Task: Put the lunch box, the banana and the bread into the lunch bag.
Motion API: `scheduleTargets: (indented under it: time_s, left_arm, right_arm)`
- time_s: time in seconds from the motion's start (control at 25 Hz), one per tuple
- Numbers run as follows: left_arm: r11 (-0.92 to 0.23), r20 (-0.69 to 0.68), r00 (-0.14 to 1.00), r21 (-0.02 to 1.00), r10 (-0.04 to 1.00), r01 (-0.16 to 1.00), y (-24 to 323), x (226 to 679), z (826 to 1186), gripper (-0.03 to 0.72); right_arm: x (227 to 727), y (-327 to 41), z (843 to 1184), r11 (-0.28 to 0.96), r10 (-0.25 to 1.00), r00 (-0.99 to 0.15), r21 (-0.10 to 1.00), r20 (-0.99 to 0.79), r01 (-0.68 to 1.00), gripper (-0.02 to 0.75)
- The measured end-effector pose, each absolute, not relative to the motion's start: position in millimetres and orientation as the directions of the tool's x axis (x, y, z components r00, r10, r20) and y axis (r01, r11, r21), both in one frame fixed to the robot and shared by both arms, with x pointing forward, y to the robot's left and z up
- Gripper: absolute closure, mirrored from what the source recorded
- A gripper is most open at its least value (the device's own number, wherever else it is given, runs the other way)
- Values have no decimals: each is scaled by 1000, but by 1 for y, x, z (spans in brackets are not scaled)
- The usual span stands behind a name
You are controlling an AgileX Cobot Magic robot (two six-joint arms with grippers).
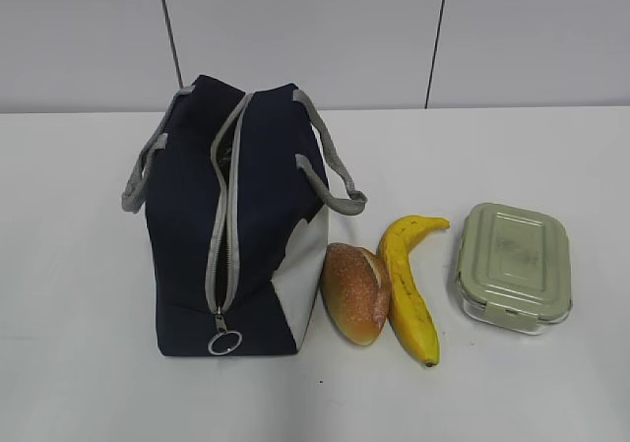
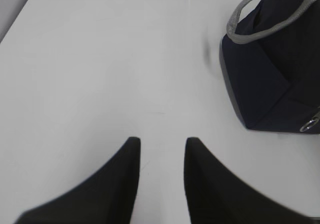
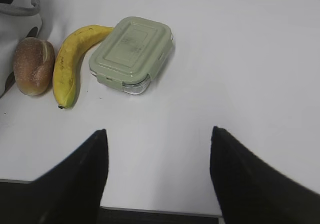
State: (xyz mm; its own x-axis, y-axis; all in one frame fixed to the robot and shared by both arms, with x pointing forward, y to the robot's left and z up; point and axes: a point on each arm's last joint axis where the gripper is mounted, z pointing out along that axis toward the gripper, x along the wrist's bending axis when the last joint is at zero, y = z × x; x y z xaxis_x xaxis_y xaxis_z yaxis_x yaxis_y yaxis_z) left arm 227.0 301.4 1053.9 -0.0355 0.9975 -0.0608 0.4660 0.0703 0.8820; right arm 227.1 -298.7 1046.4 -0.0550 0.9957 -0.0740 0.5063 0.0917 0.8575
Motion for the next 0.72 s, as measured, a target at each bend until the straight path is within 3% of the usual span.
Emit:
scheduleTargets:
  time_s: [0.72]
  left_arm:
    - [100,-115,-1,861,993,499,296,234,1062,453]
  right_arm:
    - [227,-299,1046,92,996,-55,857,-74,506,263]
